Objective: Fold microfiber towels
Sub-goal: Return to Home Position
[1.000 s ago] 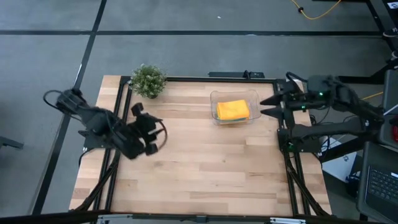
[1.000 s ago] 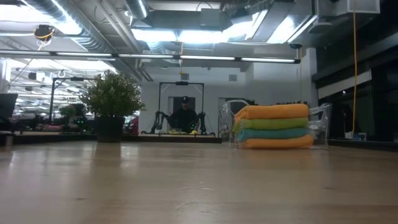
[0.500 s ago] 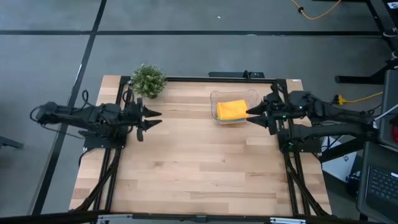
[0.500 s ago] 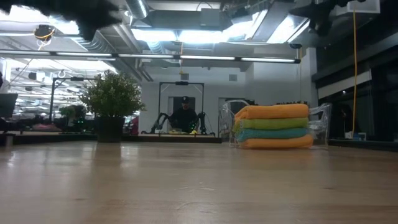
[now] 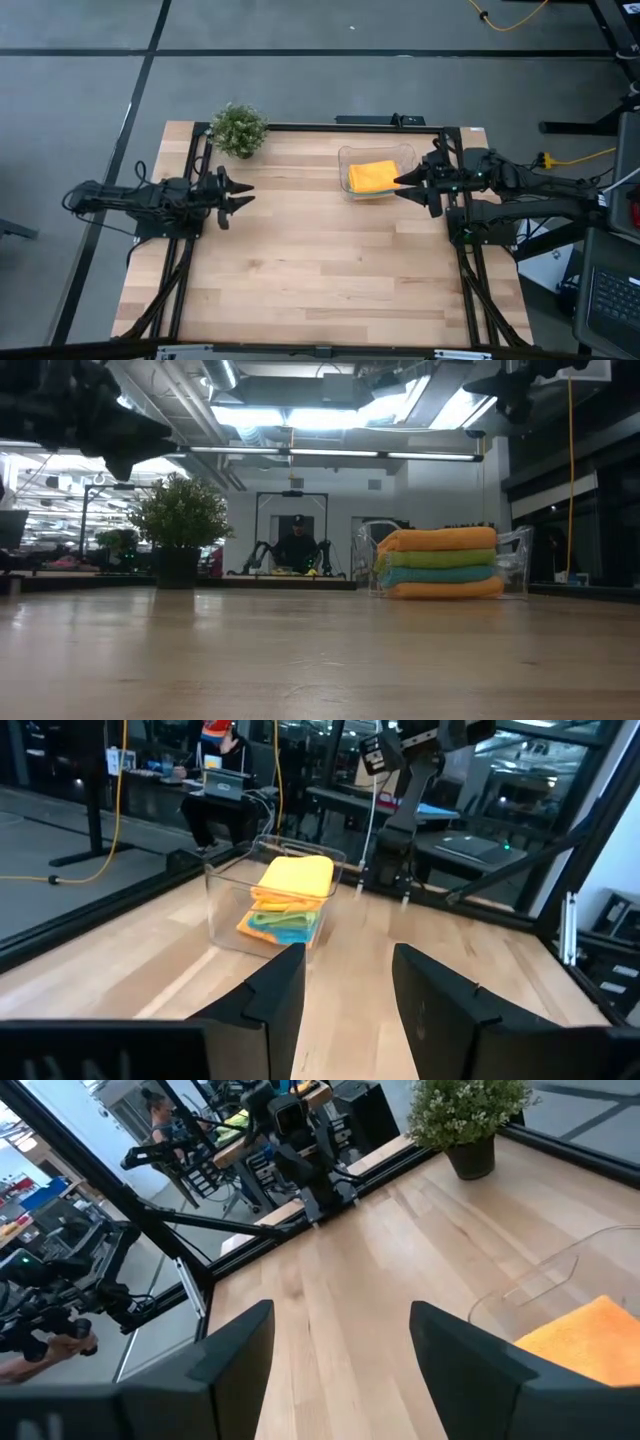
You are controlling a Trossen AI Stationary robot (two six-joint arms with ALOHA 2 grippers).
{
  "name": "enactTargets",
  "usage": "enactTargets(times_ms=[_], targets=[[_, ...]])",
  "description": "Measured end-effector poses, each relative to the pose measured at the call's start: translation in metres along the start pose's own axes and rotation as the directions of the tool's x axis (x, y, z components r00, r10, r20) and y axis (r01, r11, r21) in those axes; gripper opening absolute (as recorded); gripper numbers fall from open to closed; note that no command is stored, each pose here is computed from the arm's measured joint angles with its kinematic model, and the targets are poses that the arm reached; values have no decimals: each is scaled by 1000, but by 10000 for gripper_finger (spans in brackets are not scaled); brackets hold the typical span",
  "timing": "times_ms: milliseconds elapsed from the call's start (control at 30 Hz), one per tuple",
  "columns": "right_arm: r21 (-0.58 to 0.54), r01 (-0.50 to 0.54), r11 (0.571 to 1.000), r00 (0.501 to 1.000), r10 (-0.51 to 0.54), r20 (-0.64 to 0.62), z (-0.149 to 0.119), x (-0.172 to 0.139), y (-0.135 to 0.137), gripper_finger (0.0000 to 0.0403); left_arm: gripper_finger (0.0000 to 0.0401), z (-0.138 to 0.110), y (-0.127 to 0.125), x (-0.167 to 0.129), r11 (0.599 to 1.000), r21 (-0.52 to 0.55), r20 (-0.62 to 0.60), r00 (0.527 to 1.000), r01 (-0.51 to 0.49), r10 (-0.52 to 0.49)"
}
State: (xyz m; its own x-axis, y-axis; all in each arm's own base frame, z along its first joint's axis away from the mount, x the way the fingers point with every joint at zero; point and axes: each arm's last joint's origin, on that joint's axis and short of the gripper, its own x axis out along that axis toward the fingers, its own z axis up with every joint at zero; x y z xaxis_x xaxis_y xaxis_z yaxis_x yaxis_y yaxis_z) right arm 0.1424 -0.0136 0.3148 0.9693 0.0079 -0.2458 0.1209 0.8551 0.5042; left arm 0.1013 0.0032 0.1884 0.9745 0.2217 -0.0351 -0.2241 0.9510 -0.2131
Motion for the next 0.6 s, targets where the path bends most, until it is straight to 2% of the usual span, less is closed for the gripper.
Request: enactTargets(times_ms=[200, 300, 433, 600], targets=[[4, 16, 1000, 1000, -16, -27, -2, 4, -2, 236, 145, -21, 4, 2, 1000, -8, 35, 999, 9, -9], [6, 25, 1000, 999, -24, -42, -3, 8, -3, 236, 145, -20, 4, 1, 1000, 5, 45, 999, 8, -8], [-6, 40, 999, 997, -41, -70, -5, 15, -5, 236, 145, -23, 5, 1, 995, 100, 12, 1000, -3, 2], [-10, 46, 999, 995, -47, -84, -6, 18, -6, 236, 145, -23, 5, 1, 995, 100, 14, 1000, -3, 1]])
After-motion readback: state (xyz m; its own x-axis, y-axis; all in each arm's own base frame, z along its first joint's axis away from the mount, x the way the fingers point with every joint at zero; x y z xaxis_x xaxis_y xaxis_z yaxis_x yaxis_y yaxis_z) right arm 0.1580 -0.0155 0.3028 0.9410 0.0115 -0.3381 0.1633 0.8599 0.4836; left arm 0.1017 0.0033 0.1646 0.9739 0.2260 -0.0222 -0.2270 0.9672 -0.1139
